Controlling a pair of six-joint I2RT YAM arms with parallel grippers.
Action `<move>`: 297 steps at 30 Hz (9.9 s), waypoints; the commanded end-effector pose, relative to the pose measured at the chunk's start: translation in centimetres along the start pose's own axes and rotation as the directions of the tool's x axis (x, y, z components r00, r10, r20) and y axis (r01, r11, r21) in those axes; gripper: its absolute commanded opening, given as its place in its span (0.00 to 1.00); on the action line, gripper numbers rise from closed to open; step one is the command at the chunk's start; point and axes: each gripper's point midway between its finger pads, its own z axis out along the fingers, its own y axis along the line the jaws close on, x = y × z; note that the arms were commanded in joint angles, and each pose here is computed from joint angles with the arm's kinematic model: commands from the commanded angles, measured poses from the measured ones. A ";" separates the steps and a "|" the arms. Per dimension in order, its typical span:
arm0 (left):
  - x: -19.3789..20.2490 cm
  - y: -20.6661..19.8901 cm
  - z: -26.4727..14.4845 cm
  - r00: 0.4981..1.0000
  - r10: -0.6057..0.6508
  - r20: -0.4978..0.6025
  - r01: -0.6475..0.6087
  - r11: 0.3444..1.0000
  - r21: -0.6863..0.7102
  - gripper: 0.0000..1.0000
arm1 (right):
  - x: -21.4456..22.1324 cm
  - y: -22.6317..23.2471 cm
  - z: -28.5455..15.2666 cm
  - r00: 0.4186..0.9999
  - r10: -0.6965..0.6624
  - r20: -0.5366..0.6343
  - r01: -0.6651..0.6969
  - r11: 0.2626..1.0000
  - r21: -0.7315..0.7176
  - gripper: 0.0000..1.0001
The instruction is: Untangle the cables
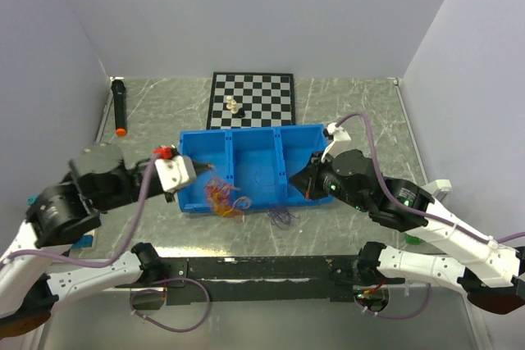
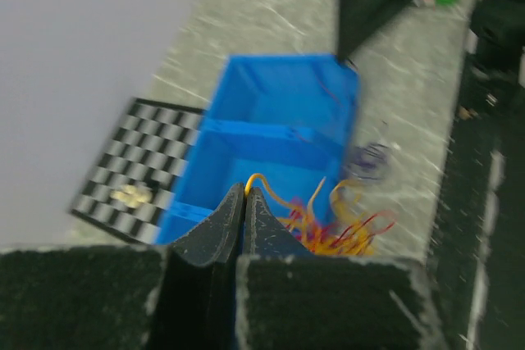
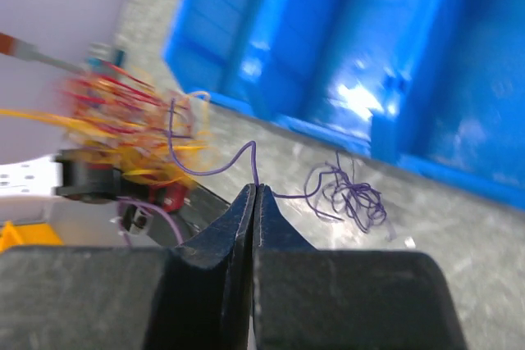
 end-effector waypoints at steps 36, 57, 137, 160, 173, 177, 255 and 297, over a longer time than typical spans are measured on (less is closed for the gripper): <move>9.2 -4.7 9.9 0.999 -0.037 0.018 0.035 0.992 0.122 0.81 | -12.3 13.3 -8.4 0.948 -0.056 0.315 0.202 0.868 -0.454 0.00; 9.6 -9.7 9.2 0.993 -0.119 -0.004 0.111 0.920 0.376 0.73 | -13.1 15.5 -9.6 0.946 -0.031 0.323 0.210 0.818 -0.536 0.00; 29.0 -11.0 -2.0 0.789 0.433 -0.437 -0.178 0.841 0.512 0.01 | -32.7 1.2 -32.4 0.358 -0.356 0.863 0.047 0.930 0.364 0.00; 16.6 -5.5 1.2 0.920 0.309 -0.243 -0.243 0.933 0.267 0.01 | -34.1 3.4 -30.4 0.333 -0.404 0.852 0.095 0.913 0.396 0.00; 1.0 -0.4 0.6 0.964 0.260 0.060 -0.264 0.961 0.079 0.01 | -32.3 5.8 -19.6 0.451 -0.488 0.748 0.198 0.871 0.449 0.00; -3.5 0.8 -0.5 0.945 0.291 0.151 -0.299 0.954 0.030 0.01 | -32.1 5.5 -17.2 0.472 -0.503 0.724 0.205 0.861 0.465 0.00; -13.2 10.7 11.3 0.768 0.379 0.517 -0.111 0.873 -0.474 0.01 | -8.1 -16.1 8.0 0.950 0.117 0.290 -0.230 0.890 0.393 0.85; 14.8 -0.3 30.9 0.974 0.171 -0.149 -0.148 0.977 0.154 0.06 | -9.5 -18.8 -5.2 0.750 0.121 0.651 -0.470 0.790 0.394 0.80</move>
